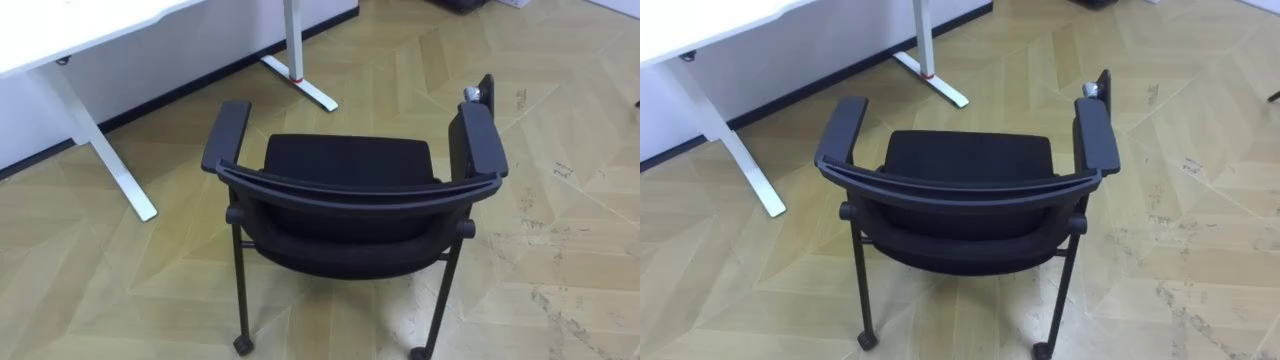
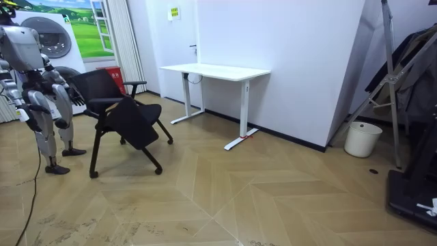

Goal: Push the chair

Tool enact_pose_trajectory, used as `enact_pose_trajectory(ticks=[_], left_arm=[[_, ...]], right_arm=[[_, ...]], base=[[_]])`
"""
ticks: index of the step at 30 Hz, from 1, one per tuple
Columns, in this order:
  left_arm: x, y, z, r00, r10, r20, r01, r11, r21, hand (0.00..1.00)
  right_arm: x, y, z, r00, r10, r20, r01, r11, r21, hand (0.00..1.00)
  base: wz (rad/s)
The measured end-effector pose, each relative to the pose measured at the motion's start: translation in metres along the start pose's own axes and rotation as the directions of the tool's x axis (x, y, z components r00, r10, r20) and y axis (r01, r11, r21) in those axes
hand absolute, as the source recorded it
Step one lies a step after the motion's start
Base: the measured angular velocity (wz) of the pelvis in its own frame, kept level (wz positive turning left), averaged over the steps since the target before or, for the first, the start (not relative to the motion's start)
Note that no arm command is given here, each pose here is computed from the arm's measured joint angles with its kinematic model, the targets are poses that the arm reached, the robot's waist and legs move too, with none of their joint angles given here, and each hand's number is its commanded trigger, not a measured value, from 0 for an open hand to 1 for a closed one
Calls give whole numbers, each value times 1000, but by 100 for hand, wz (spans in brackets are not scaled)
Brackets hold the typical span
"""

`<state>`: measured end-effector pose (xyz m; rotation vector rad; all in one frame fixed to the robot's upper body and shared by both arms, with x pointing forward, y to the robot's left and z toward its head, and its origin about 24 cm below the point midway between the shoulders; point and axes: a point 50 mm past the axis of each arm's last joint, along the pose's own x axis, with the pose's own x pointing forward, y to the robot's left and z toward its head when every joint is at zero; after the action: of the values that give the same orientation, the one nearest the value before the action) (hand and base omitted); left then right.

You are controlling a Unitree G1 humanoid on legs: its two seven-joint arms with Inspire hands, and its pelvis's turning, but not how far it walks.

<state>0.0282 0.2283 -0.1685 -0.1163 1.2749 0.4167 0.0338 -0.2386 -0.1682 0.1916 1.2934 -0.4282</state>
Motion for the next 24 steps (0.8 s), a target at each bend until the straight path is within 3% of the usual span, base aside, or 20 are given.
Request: enact_pose_trajectory(ticks=[16, 22, 24], left_arm=[[-2, 8, -9, 996, 85, -18, -85, 996, 0, 0], [-4, 24, 1, 964, 264, 36, -265, 964, 21, 0], [-4, 30, 13, 941, 325, 93, -333, 939, 88, 0]], right_arm=[[1, -1, 5, 999, -27, 19, 28, 999, -20, 0], [0, -8, 5, 996, -86, 19, 86, 996, 21, 0], [0, -9, 7, 995, -93, 24, 93, 996, 19, 0]], base=[[0], [2], [0]])
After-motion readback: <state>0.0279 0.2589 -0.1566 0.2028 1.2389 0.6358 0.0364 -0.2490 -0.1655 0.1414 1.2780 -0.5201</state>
